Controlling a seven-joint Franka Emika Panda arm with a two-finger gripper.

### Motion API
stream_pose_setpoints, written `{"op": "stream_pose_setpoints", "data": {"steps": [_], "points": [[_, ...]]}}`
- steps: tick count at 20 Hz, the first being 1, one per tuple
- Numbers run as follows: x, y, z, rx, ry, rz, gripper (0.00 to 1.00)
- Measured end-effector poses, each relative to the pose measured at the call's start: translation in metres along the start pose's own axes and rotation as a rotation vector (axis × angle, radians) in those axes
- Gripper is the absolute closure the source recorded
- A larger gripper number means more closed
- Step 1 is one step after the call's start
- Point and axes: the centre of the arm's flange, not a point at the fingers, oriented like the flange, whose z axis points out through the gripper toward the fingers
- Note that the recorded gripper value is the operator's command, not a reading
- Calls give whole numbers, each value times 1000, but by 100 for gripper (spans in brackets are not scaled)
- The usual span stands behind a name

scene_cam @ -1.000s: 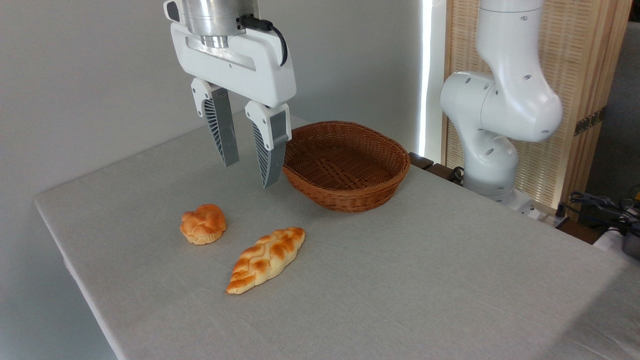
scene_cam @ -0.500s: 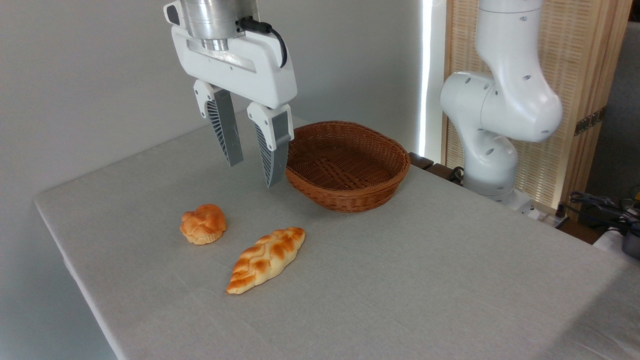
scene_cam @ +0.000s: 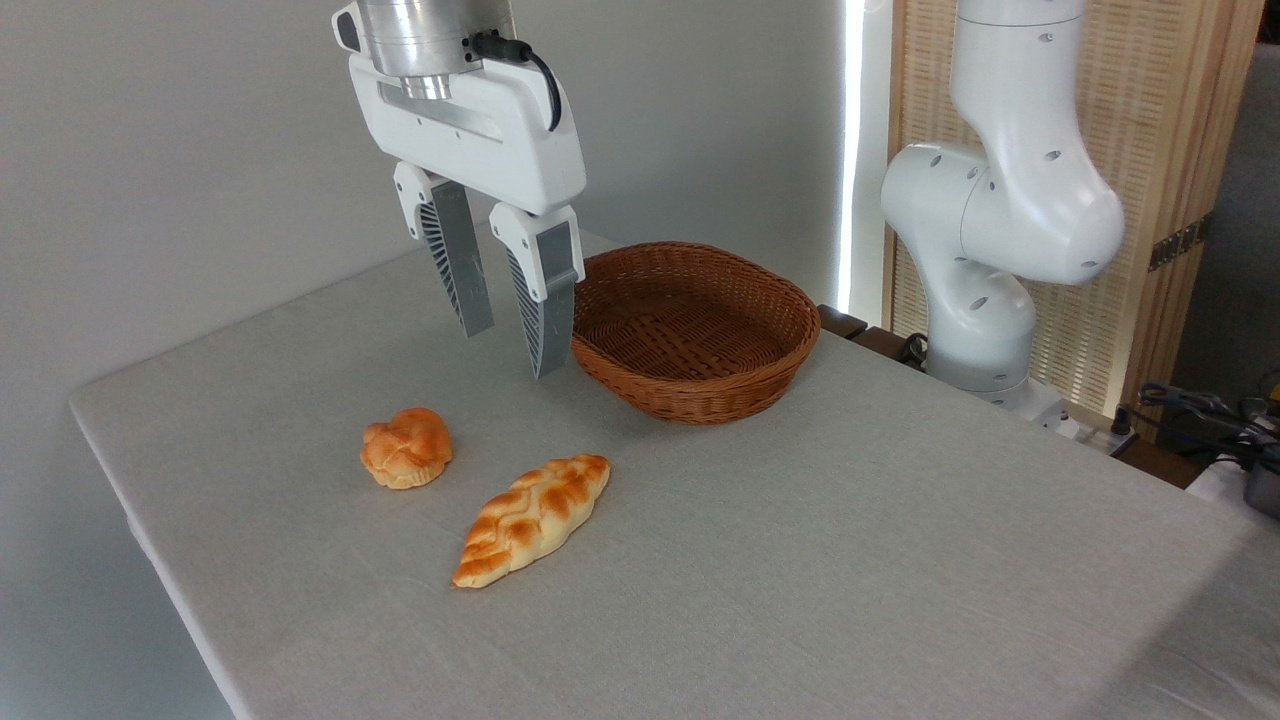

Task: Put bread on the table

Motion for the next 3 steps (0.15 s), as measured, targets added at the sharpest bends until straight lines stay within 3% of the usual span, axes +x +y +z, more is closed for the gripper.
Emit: {"op": "stream_pose_setpoints", "data": {"steps": [3], "points": [[0, 0, 0, 0, 0, 0, 0]]}}
